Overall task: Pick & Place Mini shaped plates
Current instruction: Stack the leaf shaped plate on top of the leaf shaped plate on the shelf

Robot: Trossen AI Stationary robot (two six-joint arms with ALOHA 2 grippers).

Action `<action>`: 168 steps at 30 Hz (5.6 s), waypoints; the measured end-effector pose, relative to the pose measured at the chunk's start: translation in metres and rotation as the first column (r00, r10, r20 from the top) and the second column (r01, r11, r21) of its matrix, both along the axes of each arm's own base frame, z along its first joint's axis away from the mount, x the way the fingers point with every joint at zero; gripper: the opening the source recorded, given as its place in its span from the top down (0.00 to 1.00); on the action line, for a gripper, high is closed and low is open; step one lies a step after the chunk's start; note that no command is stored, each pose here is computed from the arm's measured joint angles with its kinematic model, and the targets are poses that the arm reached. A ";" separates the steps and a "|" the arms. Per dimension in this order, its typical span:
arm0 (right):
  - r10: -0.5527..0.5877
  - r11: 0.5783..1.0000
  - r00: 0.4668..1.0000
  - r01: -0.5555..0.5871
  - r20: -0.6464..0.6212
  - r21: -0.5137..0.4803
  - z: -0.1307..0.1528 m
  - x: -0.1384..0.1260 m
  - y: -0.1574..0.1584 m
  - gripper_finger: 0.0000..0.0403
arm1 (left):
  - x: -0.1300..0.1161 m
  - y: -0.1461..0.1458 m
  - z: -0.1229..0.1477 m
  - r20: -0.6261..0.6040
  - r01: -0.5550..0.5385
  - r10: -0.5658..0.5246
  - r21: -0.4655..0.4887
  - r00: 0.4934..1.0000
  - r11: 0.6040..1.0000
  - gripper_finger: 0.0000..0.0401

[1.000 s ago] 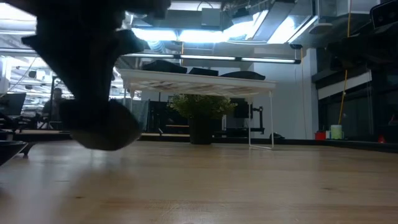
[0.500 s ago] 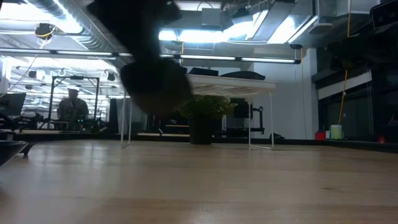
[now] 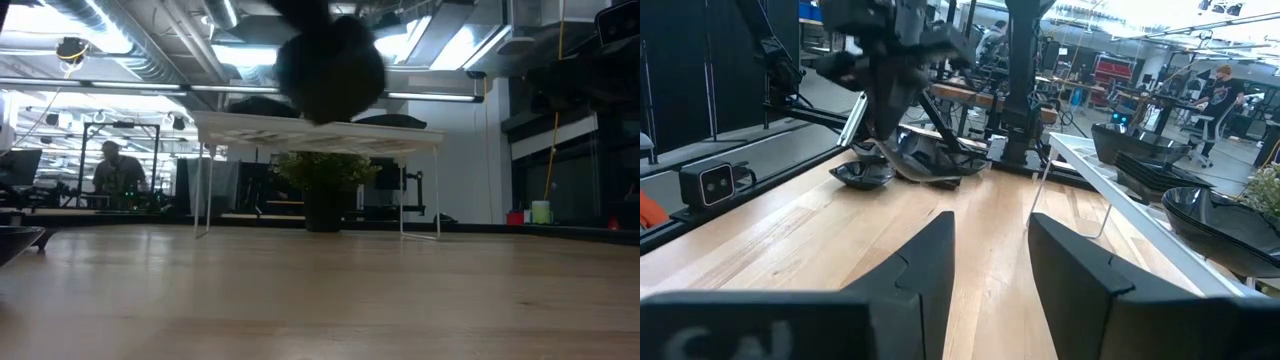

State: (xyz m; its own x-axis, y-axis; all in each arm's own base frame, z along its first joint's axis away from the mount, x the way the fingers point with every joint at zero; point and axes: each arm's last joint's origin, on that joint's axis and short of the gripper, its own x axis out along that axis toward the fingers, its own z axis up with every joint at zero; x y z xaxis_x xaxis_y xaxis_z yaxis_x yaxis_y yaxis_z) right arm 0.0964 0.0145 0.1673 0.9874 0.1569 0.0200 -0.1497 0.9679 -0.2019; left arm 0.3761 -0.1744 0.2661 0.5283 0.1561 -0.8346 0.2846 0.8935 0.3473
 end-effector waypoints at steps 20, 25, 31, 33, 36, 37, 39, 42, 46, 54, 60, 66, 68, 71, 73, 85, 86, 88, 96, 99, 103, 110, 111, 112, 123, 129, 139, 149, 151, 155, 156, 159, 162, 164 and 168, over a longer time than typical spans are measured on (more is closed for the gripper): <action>0.000 1.000 1.000 0.000 0.000 0.000 0.000 0.000 0.000 0.68 | 0.048 0.085 0.041 0.187 -0.007 -0.006 0.069 0.982 0.998 1.00; 0.000 1.000 1.000 0.000 0.000 0.000 0.000 0.000 0.000 0.68 | 0.056 0.110 0.044 0.227 -0.027 0.009 0.078 0.974 0.997 1.00; 0.000 1.000 1.000 0.000 0.000 0.000 0.000 0.000 0.000 0.68 | 0.059 0.141 0.059 0.336 -0.184 0.181 -0.023 0.924 0.983 1.00; 0.000 1.000 1.000 0.000 0.000 0.000 0.000 0.000 0.000 0.68 | 0.059 0.155 0.068 0.395 -0.272 0.287 -0.095 0.873 0.958 0.99; -0.001 1.000 1.000 0.001 0.000 0.000 0.000 0.000 0.000 0.68 | 0.052 0.173 0.081 0.433 -0.360 0.398 -0.170 0.809 0.917 0.99; 0.000 1.000 1.000 0.000 0.000 0.000 0.000 0.000 0.000 0.68 | 0.050 0.179 0.085 0.441 -0.380 0.431 -0.202 0.788 0.902 0.99; -0.001 1.000 1.000 0.001 0.000 0.000 0.000 0.000 0.000 0.68 | 0.047 0.187 0.090 0.439 -0.397 0.478 -0.269 0.761 0.878 1.00; 0.000 1.000 1.000 0.000 0.000 0.000 0.000 0.000 0.000 0.68 | 0.046 0.199 0.090 0.397 -0.380 0.518 -0.377 0.758 0.845 0.99; 0.000 1.000 1.000 0.000 0.000 0.000 0.000 0.000 0.000 0.68 | 0.048 0.215 0.085 0.339 -0.375 0.558 -0.474 0.757 0.797 0.99; 0.000 1.000 1.000 0.000 0.000 0.000 0.000 0.000 0.000 0.68 | 0.042 0.237 0.077 0.220 -0.445 0.637 -0.550 0.739 0.707 0.99; 0.000 1.000 1.000 0.000 0.000 0.000 0.000 0.000 0.000 0.68 | 0.040 0.248 0.077 0.209 -0.481 0.678 -0.561 0.705 0.674 0.98; 0.000 1.000 1.000 0.000 0.000 0.000 0.000 0.000 0.000 0.68 | 0.040 0.250 0.077 0.215 -0.484 0.683 -0.562 0.698 0.671 0.97; 0.000 1.000 1.000 0.000 0.000 0.000 0.000 0.000 0.000 0.68 | 0.040 0.250 0.077 0.215 -0.483 0.682 -0.561 0.699 0.672 0.97; 0.000 1.000 1.000 0.000 0.000 0.000 0.000 0.000 0.000 0.68 | 0.040 0.250 0.077 0.220 -0.478 0.673 -0.553 0.706 0.682 0.97; 0.000 1.000 1.000 0.000 0.000 0.000 0.000 0.000 0.000 0.68 | 0.040 0.250 0.077 0.225 -0.474 0.664 -0.543 0.713 0.693 0.97; 0.000 1.000 1.000 0.000 0.000 0.000 0.000 0.000 0.000 0.68 | 0.040 0.249 0.077 0.230 -0.468 0.654 -0.534 0.721 0.704 0.97; 0.000 1.000 1.000 0.000 0.000 0.000 0.000 0.000 0.000 0.68 | 0.040 0.249 0.077 0.230 -0.468 0.654 -0.534 0.721 0.704 0.97; 0.000 1.000 1.000 0.000 0.000 0.000 0.000 0.000 0.000 0.68 | 0.040 0.249 0.077 0.230 -0.468 0.652 -0.532 0.722 0.706 0.97; 0.000 1.000 1.000 0.000 0.000 0.000 0.000 0.000 0.000 0.68 | 0.040 0.249 0.077 0.241 -0.455 0.629 -0.511 0.739 0.730 0.97; 0.000 1.000 1.000 0.000 0.000 0.000 0.000 0.000 0.000 0.68 | 0.040 0.249 0.077 0.247 -0.446 0.614 -0.496 0.750 0.745 0.97; 0.000 1.000 1.000 0.000 0.000 0.000 0.000 0.000 0.000 0.68 | 0.040 0.249 0.077 0.255 -0.436 0.596 -0.480 0.761 0.762 0.97; 0.000 1.000 1.000 0.000 0.000 0.000 0.000 0.000 0.000 0.68 | 0.040 0.250 0.078 0.266 -0.426 0.586 -0.474 0.765 0.771 0.97; 0.000 1.000 1.000 0.000 0.000 0.000 0.000 0.000 0.000 0.68 | 0.040 0.250 0.078 0.270 -0.421 0.579 -0.467 0.769 0.778 0.97; 0.000 1.000 1.000 0.000 0.000 0.000 0.000 0.000 0.000 0.68 | 0.041 0.250 0.078 0.275 -0.416 0.573 -0.463 0.772 0.783 0.97; 0.000 1.000 1.000 0.000 0.000 0.000 0.000 0.000 0.000 0.68 | 0.041 0.249 0.078 0.273 -0.397 0.560 -0.475 0.782 0.785 0.97; 0.000 1.000 1.000 0.000 0.000 0.000 0.000 0.000 0.000 0.68 | 0.043 0.249 0.071 0.275 -0.398 0.564 -0.480 0.778 0.782 0.97; 0.000 1.000 1.000 0.000 0.000 0.000 0.000 0.000 0.000 0.68 | 0.044 0.249 0.068 0.278 -0.398 0.565 -0.480 0.777 0.782 0.79; 0.000 1.000 1.000 0.000 0.000 0.000 0.000 0.000 0.000 0.68 | 0.044 0.249 0.068 0.274 -0.404 0.575 -0.488 0.771 0.774 0.64; 0.000 1.000 1.000 0.000 0.000 0.000 0.000 0.000 0.000 0.68 | 0.044 0.247 0.068 0.261 -0.385 0.560 -0.502 0.786 0.774 0.64; 0.000 1.000 1.000 0.000 0.000 0.000 0.000 0.000 0.000 0.68 | 0.043 0.236 0.066 0.206 -0.317 0.498 -0.558 0.842 0.767 0.66; 0.000 1.000 1.000 0.000 0.000 0.000 0.000 0.000 0.000 0.68 | 0.042 0.231 0.066 0.179 -0.302 0.475 -0.571 0.862 0.763 0.66; 0.000 1.000 1.000 0.000 0.000 0.000 0.000 0.000 0.000 0.68 | 0.039 0.215 0.068 0.114 -0.277 0.425 -0.603 0.898 0.748 0.67; 0.000 1.000 1.000 0.000 0.000 0.000 0.000 0.000 0.000 0.68 | 0.033 0.194 0.065 0.045 -0.295 0.393 -0.584 0.919 0.756 0.68; 0.000 1.000 1.000 0.000 0.000 0.000 0.000 0.000 0.000 0.68 | 0.031 0.179 0.063 0.010 -0.297 0.367 -0.567 0.930 0.768 0.68; 0.000 1.000 1.000 0.000 0.000 0.000 0.000 0.000 0.000 0.68 | 0.024 0.148 0.059 -0.060 -0.314 0.334 -0.528 0.941 0.789 0.68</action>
State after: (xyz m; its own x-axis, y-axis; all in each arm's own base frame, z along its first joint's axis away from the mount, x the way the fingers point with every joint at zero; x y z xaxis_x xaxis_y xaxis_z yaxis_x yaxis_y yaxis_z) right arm 0.0964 0.0145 0.1673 0.9874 0.1568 0.0200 -0.1496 0.9679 -0.2019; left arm 0.3999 -0.0260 0.3246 0.5560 -0.1304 -0.8209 -0.0578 0.9792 -0.1946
